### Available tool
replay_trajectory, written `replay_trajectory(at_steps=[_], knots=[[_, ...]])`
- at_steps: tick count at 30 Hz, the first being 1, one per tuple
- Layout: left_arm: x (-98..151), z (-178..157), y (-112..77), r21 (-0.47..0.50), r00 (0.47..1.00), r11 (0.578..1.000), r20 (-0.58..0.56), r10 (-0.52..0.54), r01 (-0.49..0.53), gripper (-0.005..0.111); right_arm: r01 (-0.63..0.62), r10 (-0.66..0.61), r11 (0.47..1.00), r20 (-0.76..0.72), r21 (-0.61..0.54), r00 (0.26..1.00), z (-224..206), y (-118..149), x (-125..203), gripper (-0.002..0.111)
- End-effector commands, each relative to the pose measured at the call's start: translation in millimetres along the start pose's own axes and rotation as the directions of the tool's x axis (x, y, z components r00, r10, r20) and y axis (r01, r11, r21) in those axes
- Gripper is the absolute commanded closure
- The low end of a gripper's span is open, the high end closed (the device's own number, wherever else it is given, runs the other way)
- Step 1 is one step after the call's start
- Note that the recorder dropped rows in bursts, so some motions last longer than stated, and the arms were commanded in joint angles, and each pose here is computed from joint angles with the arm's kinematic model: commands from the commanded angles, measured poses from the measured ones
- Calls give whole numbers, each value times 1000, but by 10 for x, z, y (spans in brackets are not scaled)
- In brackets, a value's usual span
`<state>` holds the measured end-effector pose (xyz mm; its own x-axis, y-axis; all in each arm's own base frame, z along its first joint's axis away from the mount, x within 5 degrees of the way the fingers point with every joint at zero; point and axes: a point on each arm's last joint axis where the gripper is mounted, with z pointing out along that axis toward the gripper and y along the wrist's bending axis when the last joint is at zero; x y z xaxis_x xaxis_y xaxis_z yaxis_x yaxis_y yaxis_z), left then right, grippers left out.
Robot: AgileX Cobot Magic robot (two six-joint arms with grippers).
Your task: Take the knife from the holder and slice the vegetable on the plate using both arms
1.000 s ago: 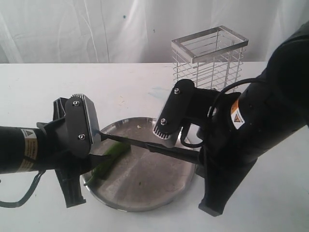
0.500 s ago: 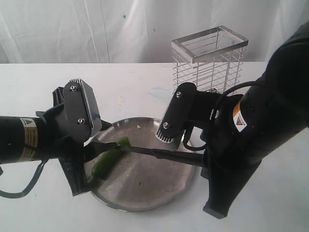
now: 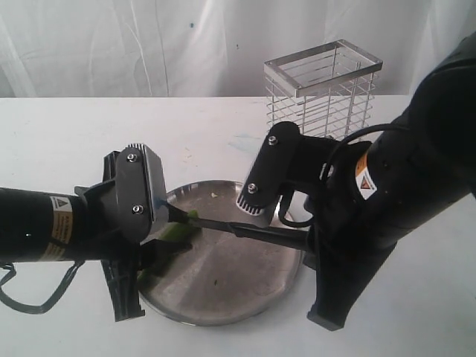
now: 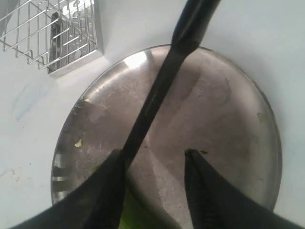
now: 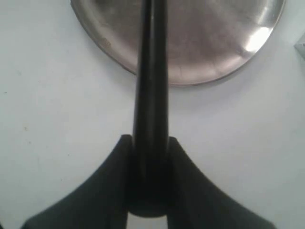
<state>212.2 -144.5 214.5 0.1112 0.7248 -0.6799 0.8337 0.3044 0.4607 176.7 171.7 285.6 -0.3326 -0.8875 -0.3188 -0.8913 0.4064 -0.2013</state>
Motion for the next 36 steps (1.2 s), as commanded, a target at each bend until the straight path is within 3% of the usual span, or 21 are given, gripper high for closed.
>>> replay_trajectory(at_steps=[1,36], knots=[[-3,33,-3,10,1000,1000,-4,26,-26,61,10,-10,1000,17,13,1000,-18,-20,1,108],[54,123,-16,21,1000,1000,-22,-18,19,67,35,-35,998,8,-42,999,-19,31,11,108]])
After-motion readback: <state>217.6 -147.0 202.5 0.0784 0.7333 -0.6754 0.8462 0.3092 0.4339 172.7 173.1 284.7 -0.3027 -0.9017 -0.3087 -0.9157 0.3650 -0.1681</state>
